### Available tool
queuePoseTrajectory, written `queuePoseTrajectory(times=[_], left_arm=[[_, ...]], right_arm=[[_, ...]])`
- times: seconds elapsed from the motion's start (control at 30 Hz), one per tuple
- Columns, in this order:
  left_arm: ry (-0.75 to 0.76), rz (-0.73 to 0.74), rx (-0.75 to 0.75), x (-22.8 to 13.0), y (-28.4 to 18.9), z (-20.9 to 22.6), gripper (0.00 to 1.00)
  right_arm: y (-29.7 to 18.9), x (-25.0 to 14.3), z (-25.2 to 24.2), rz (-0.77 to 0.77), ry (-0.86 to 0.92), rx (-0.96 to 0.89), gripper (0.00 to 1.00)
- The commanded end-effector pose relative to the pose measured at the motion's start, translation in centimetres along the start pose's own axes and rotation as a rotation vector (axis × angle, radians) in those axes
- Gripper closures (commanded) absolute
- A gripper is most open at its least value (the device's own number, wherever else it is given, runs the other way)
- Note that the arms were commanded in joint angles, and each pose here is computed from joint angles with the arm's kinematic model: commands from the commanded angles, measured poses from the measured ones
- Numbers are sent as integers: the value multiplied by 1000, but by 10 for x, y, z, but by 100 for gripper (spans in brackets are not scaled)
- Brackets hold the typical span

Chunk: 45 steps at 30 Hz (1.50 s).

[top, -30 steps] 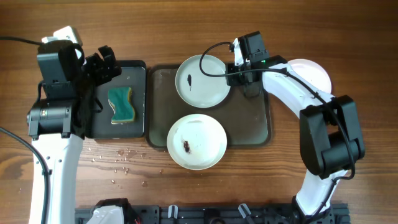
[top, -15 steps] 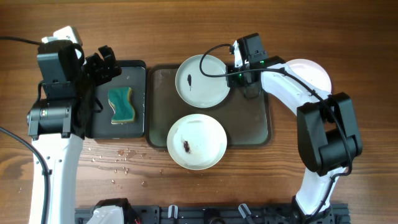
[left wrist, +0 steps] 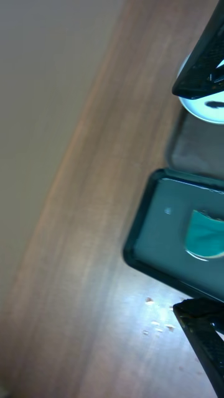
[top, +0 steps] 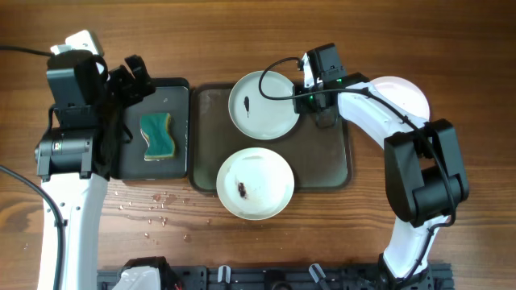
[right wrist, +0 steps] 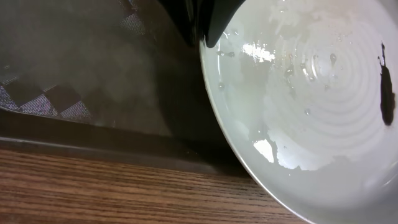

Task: Clean dirty plates on tray and stack at the side
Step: 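Lower the left gripper into the water tray and pinch the sponge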

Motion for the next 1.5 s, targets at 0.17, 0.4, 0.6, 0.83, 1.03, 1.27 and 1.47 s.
queuePoseTrajectory(times=[0.17,0.4,0.6,0.83,1.03,1.27,1.47], left_arm=[[-14,261,-127,-30,1,-5,0],[-19,441,-57,-64,30,9,0],[-6,538,85,-86,70,26,16],[1,673,201,-117,116,42,14],[46,708,350,-136,142,61,12],[49,704,355,-139,150,63,33],[48,688,344,-140,154,63,36]], right_arm=[[11,-8,-1,32,4,-15,94],[11,-7,-1,26,3,-14,96],[11,-7,-1,26,3,-15,95],[11,-7,-1,24,-2,-15,94],[11,-7,-1,23,-2,-15,94],[11,-7,-1,23,-1,-15,94],[11,-6,-1,16,-3,-15,94]])
Point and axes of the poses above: each gripper's point midway between its finger pads, its own y axis out along the fingers, its own z axis along the line the jaws close on, x = y × z, the point moved 9 cm from there along -y, back along the fingers, and after that the axes turned 12 degrees about -y, right-handed, at the moved point
